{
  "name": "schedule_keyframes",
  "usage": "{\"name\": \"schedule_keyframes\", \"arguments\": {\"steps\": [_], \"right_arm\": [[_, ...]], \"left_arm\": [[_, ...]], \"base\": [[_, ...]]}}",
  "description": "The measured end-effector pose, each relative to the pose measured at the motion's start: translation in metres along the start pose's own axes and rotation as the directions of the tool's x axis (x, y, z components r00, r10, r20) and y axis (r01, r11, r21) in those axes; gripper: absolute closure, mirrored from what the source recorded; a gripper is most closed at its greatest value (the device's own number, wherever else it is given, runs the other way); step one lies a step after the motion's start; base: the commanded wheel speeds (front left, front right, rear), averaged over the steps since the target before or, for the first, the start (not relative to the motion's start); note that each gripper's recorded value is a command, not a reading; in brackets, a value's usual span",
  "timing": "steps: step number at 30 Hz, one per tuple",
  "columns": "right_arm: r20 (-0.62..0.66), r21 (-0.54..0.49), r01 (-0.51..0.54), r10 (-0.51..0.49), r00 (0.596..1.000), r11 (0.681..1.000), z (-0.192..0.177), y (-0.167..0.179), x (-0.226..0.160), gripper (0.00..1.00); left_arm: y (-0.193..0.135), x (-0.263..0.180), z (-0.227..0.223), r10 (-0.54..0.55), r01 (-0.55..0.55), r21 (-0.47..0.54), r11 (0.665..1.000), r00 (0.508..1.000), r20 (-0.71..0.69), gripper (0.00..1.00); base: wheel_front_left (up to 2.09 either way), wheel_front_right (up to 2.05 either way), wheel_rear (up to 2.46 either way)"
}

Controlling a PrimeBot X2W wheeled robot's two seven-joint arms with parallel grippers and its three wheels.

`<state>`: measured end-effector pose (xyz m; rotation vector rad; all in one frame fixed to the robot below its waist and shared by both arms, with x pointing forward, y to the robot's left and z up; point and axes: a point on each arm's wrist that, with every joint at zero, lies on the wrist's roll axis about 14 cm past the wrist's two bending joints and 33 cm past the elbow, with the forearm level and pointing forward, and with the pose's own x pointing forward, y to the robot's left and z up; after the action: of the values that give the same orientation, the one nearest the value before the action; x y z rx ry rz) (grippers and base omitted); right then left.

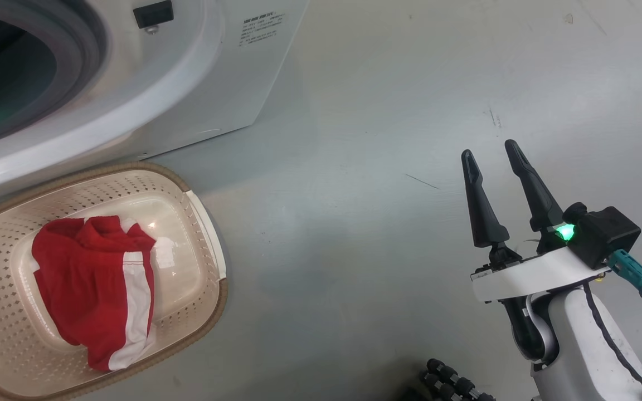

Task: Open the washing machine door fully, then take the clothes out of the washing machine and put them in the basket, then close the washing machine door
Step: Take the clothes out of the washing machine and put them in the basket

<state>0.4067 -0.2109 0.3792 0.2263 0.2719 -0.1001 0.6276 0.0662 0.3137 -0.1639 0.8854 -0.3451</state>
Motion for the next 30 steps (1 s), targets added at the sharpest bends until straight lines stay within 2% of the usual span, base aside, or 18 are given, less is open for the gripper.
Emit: {"name": "schedule_keyframes", "arguments": {"steps": [1,2,9,18,25,30], "right_arm": [[0.001,0.000,-0.003,0.003,1.000,1.000,0.000,0.001,0.001,0.00],[0.003,0.000,-0.004,0.004,1.000,1.000,0.001,0.001,0.002,0.00],[0.000,0.000,-0.008,0.008,1.000,1.000,-0.001,0.001,0.004,0.00],[0.004,0.002,-0.005,0.005,1.000,1.000,-0.002,-0.001,0.008,0.00],[0.012,0.000,-0.037,0.037,0.999,0.999,0.000,0.007,0.015,0.00],[0.018,-0.010,-0.058,0.058,0.998,0.998,0.001,0.011,0.019,0.00]], "left_arm": [[0.001,0.000,-0.001,0.001,-0.001,-0.001,1.000,1.000,-0.008,0.80],[0.001,0.000,-0.002,0.002,-0.002,-0.002,1.000,1.000,-0.020,1.00],[0.000,0.000,0.002,-0.006,0.006,0.003,1.000,1.000,-0.030,1.00],[-0.003,-0.012,0.037,-0.025,0.020,0.035,0.999,0.991,0.130,1.00],[0.000,-0.031,0.065,-0.019,0.009,0.036,0.999,0.956,0.293,1.00],[0.001,-0.052,0.084,-0.015,-0.004,0.043,0.999,0.903,0.430,1.00]], "base": [[0.00,0.00,0.00],[0.00,0.00,0.00],[0.00,0.00,0.00],[0.00,0.00,0.00],[0.00,0.00,0.00],[0.00,0.00,0.00]]}}
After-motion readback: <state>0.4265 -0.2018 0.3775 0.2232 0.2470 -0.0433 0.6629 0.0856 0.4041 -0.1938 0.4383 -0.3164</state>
